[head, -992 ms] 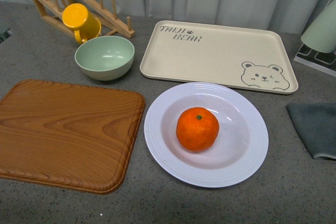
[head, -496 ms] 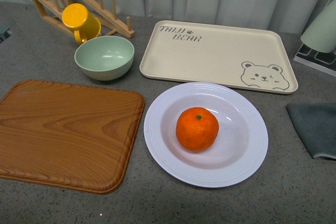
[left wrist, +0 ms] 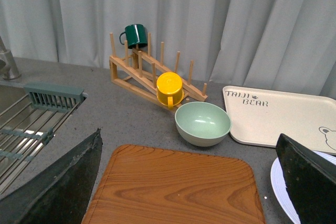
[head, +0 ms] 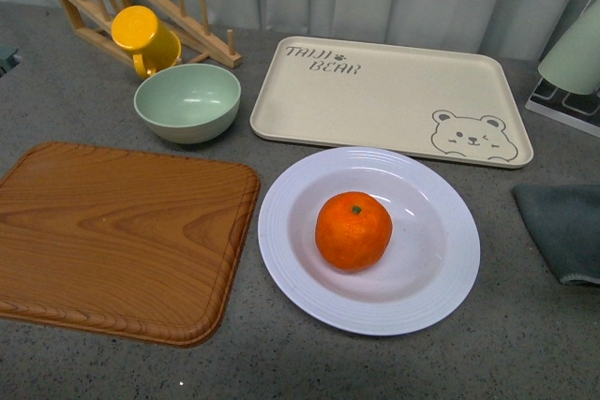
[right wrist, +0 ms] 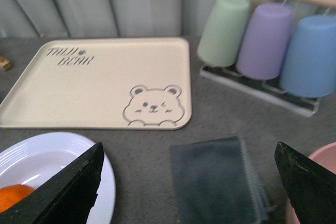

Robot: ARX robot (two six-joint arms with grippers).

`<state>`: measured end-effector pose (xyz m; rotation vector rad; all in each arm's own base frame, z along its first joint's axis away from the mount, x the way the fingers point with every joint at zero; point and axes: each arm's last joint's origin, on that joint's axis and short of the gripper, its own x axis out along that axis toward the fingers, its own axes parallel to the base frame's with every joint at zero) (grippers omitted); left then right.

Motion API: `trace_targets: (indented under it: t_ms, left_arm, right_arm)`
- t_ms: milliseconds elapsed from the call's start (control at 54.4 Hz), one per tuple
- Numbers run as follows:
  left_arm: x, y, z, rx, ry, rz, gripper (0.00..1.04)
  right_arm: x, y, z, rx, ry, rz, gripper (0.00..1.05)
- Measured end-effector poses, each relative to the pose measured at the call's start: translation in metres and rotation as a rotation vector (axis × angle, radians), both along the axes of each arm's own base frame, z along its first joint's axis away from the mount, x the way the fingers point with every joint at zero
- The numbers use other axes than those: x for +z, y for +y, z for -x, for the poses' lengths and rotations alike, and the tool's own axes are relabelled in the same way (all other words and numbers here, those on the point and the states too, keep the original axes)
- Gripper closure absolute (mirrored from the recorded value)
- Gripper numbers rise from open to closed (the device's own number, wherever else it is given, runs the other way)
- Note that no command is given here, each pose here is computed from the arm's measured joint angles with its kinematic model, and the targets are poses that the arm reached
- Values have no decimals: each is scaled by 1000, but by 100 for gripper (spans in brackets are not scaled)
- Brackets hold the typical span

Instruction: Place orange and plate with both arms

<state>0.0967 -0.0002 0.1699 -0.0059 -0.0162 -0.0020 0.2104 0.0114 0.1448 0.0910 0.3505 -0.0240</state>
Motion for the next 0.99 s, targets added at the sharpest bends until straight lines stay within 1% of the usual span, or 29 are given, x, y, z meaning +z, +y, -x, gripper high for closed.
trace_targets:
  t_ms: [110,202,239,276,386,478,606,716,882,992]
  left_arm:
    - [0,0,0,0,0,0,6]
    - [0,0,0,0,0,-1,6]
    - [0,0,0,0,0,-1,6]
    - [0,0,0,0,0,-1,6]
    - [0,0,0,0,0,-1,6]
    - [0,0,0,0,0,-1,6]
    - [0,0,0,0,0,-1,6]
    - [0,0,0,0,0,-1,6]
    - [0,0,0,0,0,-1,6]
    - [0,0,0,0,0,-1,6]
  right_arm:
    - [-19,2,-21,62,119,-110,9]
    - [-37,5,-36,116,226,-236,9]
    - [-50,6,-44,147,307,-316,9]
    - [-58,7,-49,162,358,-358,9]
    - [-78,8,-57,178,468,-455,9]
    - [-95,6,-67,191,550,-563,9]
    - [-113,9,-82,224,615,-713,9]
    - [-125,10,-97,215,633,-824,9]
    - [-136,18,-109,213,660,-890,9]
    - [-140,26,-113,224,676,-911,9]
